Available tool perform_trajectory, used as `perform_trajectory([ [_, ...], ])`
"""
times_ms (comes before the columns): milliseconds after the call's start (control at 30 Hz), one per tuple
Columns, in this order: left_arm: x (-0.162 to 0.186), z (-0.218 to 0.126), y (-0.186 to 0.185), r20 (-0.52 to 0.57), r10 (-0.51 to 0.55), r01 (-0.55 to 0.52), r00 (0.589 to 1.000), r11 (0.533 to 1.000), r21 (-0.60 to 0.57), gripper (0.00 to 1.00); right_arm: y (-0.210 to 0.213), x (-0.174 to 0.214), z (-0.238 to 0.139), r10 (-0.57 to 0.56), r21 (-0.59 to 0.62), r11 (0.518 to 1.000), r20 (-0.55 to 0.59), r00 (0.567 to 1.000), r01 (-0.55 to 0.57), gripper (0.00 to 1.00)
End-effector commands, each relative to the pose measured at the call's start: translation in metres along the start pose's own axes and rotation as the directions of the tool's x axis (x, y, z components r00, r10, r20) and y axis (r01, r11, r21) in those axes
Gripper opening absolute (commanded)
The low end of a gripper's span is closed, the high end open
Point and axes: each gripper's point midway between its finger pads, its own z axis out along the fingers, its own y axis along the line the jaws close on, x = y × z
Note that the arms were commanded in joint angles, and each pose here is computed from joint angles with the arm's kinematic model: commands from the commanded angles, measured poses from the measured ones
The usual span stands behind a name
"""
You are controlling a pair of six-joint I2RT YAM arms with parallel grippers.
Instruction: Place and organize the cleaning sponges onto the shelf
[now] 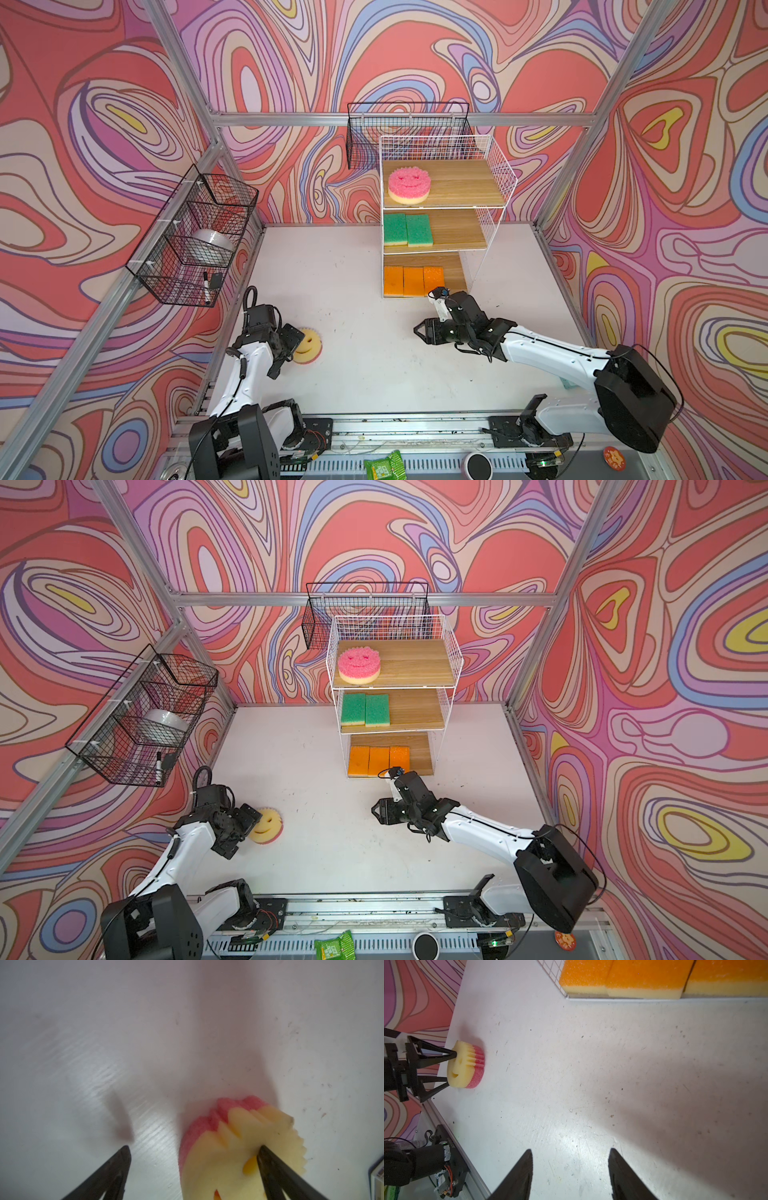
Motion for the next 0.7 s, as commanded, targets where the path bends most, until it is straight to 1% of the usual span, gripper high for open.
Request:
perform_trajectory([
  [0,0.015,0.009,-0.019,-0.029,0.064,-0.063,0.998,0.997,0.051,0.94,0.004,-0.002,0.006,-0.012,-0.009,1.000,-0.012,1.000,0.011,0.61],
  [200,0.042,0.020,-0.037,-0.068,0.135,-0.126,0.989,0.985,0.116,0.89,0.003,-0.002,0.016,0.009,-0.001,1.000,-0.039,0.999,-0.009,0.61],
  [300,0.053,0.017,-0.051,-0.064,0.211,-0.201,0.975,0.970,0.139,0.87,0.003,-0.003,0.022,0.014,0.005,1.000,-0.058,0.998,-0.014,0.61],
  [433,0.072,0.009,-0.075,-0.059,0.337,-0.323,0.940,0.932,0.163,0.86,0.010,-0.010,0.027,0.024,-0.012,1.000,-0.074,0.997,-0.025,0.62],
  [467,0.073,0.002,-0.091,-0.044,0.365,-0.351,0.930,0.917,0.191,0.85,0.012,-0.011,0.029,0.026,-0.016,0.999,-0.077,0.997,-0.028,0.62],
  [500,0.076,-0.001,-0.097,-0.041,0.386,-0.371,0.922,0.906,0.203,0.84,0.014,-0.013,0.029,0.027,-0.020,0.999,-0.078,0.997,-0.029,0.62],
  [667,0.096,-0.007,-0.119,-0.046,0.481,-0.455,0.876,0.853,0.254,0.73,0.018,-0.018,0.035,0.047,-0.021,0.999,-0.093,0.995,-0.049,0.62],
])
